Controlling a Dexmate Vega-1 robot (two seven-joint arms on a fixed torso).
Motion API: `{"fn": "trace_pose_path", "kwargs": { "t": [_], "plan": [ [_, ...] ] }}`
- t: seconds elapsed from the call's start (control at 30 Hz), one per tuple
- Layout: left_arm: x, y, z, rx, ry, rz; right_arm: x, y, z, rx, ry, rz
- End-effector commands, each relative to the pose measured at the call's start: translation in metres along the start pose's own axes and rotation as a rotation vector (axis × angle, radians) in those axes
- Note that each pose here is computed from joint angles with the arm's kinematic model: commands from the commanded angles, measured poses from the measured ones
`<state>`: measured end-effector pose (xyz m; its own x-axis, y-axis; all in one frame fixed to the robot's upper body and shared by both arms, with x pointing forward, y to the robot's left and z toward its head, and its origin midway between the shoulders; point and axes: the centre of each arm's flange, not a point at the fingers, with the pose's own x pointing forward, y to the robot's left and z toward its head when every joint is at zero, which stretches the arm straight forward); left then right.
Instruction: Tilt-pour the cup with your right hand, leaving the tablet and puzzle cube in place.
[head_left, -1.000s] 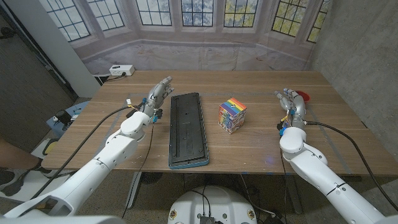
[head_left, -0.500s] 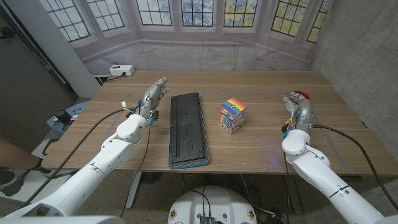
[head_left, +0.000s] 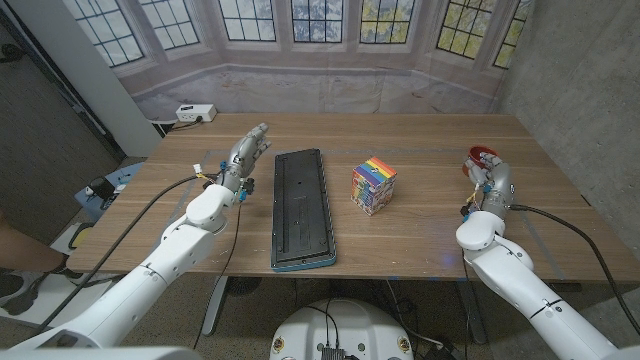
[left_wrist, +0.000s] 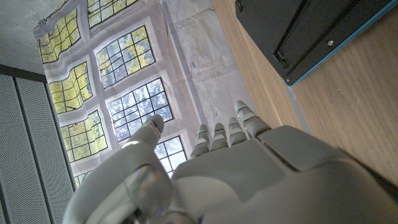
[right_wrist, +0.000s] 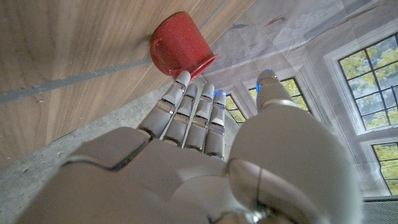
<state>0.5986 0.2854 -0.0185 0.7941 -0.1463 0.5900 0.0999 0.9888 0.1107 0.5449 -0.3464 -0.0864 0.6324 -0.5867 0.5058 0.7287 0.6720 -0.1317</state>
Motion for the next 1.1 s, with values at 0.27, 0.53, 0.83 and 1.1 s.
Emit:
{"fn": "trace_pose_path", "kwargs": {
  "t": [0.27,0.53,0.83,1.1],
  "plan": [
    [0.007,-0.003,-0.001,0.008,0.004,-0.022,0.004,-0.006,-0.019,-0.085,0.039,-0.102],
    [0.009,-0.003,0.0,0.009,0.002,-0.034,0.006,-0.001,-0.024,-0.12,0.06,-0.167],
    [0.009,-0.003,0.004,0.014,-0.006,-0.03,0.009,0.005,-0.031,-0.139,0.082,-0.181],
    [0.004,-0.003,0.002,0.01,-0.004,-0.027,0.014,0.01,-0.032,-0.166,0.09,-0.194]
  ]
}}
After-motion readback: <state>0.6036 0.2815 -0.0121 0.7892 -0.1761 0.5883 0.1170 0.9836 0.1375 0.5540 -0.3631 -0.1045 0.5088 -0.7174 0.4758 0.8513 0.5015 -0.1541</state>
